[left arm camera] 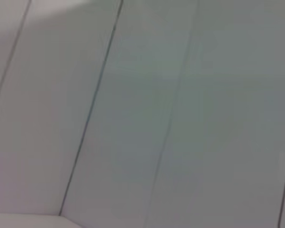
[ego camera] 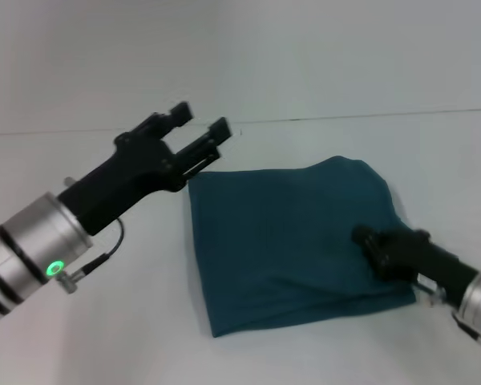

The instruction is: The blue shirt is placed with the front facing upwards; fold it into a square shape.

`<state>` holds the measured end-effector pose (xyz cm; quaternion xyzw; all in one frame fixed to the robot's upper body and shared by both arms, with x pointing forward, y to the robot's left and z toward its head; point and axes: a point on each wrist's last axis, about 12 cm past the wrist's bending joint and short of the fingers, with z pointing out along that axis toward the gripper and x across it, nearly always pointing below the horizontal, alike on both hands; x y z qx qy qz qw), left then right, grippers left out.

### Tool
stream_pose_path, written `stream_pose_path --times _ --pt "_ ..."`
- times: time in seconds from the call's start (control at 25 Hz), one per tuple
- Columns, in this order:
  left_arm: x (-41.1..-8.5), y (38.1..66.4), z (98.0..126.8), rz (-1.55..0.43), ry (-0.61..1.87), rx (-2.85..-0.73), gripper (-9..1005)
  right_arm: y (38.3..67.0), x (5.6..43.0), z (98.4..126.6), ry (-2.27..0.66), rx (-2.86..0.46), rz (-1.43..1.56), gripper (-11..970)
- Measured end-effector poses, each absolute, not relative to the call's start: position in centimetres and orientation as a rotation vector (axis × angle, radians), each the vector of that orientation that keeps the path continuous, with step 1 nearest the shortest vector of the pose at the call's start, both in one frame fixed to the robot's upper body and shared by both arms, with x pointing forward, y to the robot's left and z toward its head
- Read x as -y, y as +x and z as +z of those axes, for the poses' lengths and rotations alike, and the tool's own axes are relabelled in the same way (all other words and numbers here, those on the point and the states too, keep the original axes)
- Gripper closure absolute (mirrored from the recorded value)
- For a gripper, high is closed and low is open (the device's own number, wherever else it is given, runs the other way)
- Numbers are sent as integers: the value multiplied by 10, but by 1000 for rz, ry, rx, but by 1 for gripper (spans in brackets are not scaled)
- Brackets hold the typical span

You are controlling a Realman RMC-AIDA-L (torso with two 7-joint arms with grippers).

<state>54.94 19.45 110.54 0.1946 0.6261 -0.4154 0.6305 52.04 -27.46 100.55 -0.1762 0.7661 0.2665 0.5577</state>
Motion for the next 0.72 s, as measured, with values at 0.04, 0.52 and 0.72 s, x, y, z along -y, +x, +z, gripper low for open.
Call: stream_pose_path --times 0.04,0.52,0.72 --pt "-197 548 1103 -947 438 -1436 245 515 276 1001 -418 -1819 616 949" --pt "-204 543 1093 -921 441 -1445 246 486 272 1005 -389 -1651 655 951" --pt "-204 542 1090 -908 450 -1444 246 499 247 1015 -437 -1570 701 948"
